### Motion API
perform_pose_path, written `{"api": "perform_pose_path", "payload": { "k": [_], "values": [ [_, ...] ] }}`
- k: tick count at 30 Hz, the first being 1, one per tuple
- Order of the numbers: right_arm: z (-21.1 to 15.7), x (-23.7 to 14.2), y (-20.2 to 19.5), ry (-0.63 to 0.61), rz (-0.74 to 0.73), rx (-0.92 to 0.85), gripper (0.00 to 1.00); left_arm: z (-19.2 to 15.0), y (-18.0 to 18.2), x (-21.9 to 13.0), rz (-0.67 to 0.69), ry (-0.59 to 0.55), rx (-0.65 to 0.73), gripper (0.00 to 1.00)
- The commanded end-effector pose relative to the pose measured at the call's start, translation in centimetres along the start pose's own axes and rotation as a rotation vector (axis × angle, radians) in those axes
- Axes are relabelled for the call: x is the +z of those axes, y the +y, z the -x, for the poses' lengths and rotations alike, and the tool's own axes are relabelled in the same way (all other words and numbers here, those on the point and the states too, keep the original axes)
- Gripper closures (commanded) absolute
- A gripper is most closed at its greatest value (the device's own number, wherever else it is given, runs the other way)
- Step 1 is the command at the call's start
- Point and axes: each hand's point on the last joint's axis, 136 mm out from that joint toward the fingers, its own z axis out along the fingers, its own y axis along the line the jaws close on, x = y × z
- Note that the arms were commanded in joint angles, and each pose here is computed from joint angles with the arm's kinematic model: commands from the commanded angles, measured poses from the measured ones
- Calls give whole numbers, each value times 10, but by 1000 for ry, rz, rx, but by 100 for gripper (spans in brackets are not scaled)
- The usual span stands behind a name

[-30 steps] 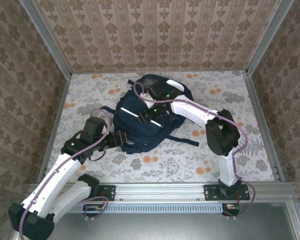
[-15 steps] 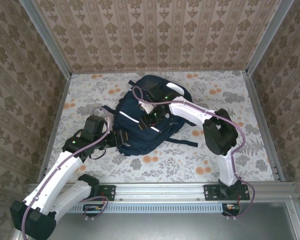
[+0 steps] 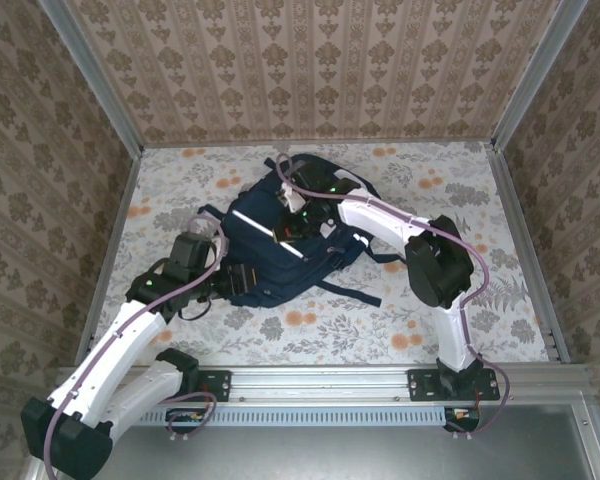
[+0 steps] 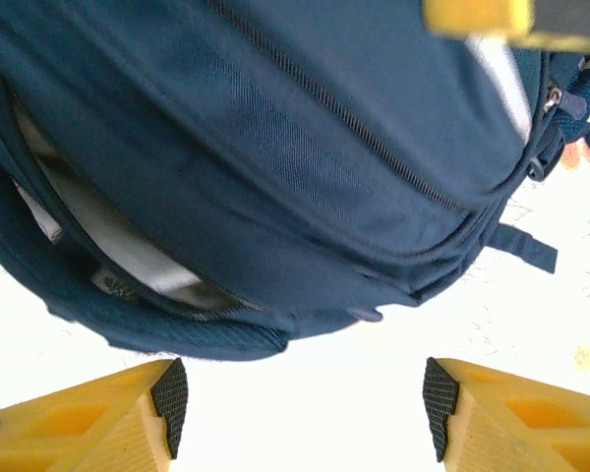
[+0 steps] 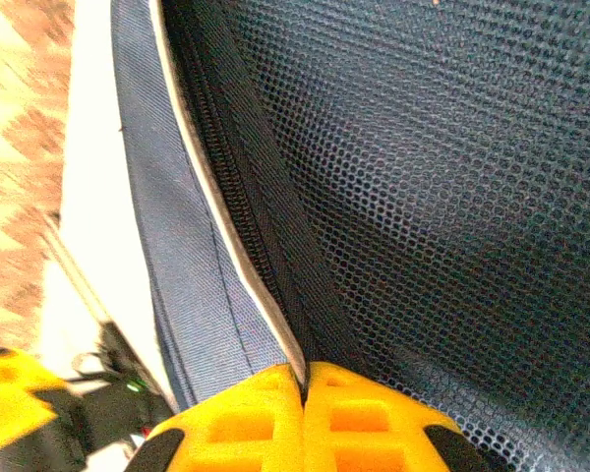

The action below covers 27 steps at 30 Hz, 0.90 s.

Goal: Pack the student bag

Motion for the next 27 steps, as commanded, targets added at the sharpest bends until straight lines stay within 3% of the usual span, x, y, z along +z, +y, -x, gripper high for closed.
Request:
{"api": "perform_pose_path", "payload": {
  "k": [1, 16, 27],
  "values": [
    [53, -49, 43, -190, 167, 100, 100, -6, -2, -1, -3, 23, 40, 35],
    [82, -85, 56, -219, 368, 302, 100, 17, -13, 34, 99, 2, 236, 48],
    [95, -98, 57, -236, 473, 391, 100, 38, 2, 65, 236, -135, 278, 46]
  ]
}}
